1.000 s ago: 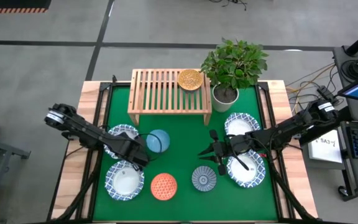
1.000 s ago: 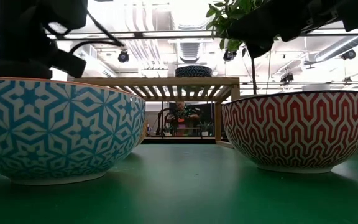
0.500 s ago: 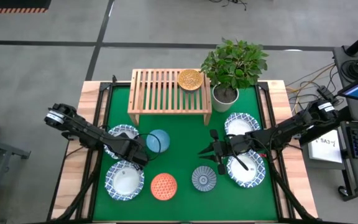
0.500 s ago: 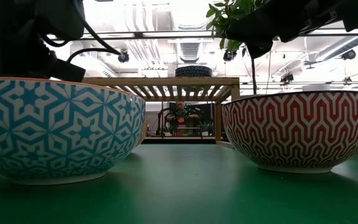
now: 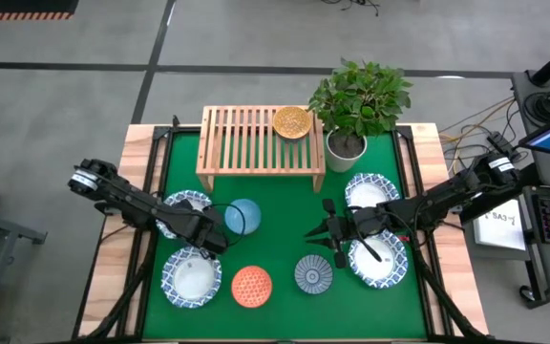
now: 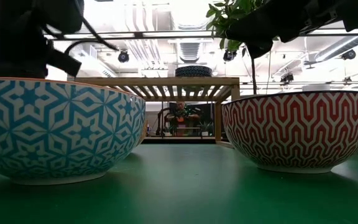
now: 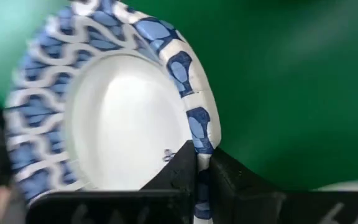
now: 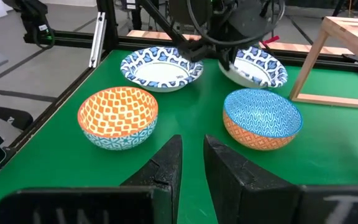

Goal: Place and stack bowls onto a shelf
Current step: Put the big white bowl on the shelf

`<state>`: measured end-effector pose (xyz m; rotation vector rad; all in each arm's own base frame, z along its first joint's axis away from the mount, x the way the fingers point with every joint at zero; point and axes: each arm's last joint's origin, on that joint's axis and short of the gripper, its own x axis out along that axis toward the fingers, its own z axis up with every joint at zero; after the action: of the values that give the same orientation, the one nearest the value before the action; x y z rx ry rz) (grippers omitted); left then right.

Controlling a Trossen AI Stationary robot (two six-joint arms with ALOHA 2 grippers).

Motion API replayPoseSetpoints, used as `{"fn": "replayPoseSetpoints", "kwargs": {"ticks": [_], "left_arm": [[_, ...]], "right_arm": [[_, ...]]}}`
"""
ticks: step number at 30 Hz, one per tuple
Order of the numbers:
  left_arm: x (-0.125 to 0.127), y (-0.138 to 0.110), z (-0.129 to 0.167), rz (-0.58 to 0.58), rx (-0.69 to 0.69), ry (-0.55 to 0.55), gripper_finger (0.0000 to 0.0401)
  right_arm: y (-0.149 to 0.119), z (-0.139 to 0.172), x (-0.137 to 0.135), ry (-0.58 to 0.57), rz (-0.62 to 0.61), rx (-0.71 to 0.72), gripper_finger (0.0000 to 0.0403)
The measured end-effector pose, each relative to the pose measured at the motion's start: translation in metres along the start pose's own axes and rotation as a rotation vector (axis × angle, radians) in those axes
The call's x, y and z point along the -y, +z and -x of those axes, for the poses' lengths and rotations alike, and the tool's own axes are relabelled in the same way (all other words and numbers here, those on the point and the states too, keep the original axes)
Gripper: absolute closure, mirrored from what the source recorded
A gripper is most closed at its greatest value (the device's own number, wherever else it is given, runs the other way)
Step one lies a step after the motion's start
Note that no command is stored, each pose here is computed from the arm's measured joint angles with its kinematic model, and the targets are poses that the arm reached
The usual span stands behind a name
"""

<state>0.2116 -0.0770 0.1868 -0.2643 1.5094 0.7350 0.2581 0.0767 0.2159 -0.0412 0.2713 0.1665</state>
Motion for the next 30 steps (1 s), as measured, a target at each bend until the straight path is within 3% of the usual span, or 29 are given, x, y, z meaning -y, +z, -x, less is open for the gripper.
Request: {"fn": "replayPoseSetpoints", "kwargs": {"ticks": [7, 12, 19, 22, 25, 30], "left_arm": [[-0.002, 0.001, 0.042, -0.132, -0.010, 0.035, 0.0401], [0.002, -0.004, 0.087, -0.401, 0.020, -0.028, 0.0401], [0.002, 0.000, 0.154, -0.688, 0.252, -0.168, 0.0401], [-0.004, 0.007, 0.178, -0.761, 0.412, -0.130, 0.0401], [-0.014, 0.017, 0.195, -0.806, 0.553, -0.023, 0.0401], [-0.037, 0.044, 0.200, -0.775, 0.630, 0.175, 0.0401]], "right_arm": [[0.000, 0.000, 0.000, 0.000, 0.000, 0.000, 0.0346], [0.000, 0.000, 0.000, 0.000, 0.004, 0.000, 0.0346], [0.000, 0.000, 0.000, 0.000, 0.003, 0.000, 0.0346], [0.000, 0.000, 0.000, 0.000, 0.005, 0.000, 0.0346], [0.000, 0.000, 0.000, 0.000, 0.009, 0.000, 0.0346], [0.000, 0.000, 0.000, 0.000, 0.007, 0.000, 0.0346]]}}
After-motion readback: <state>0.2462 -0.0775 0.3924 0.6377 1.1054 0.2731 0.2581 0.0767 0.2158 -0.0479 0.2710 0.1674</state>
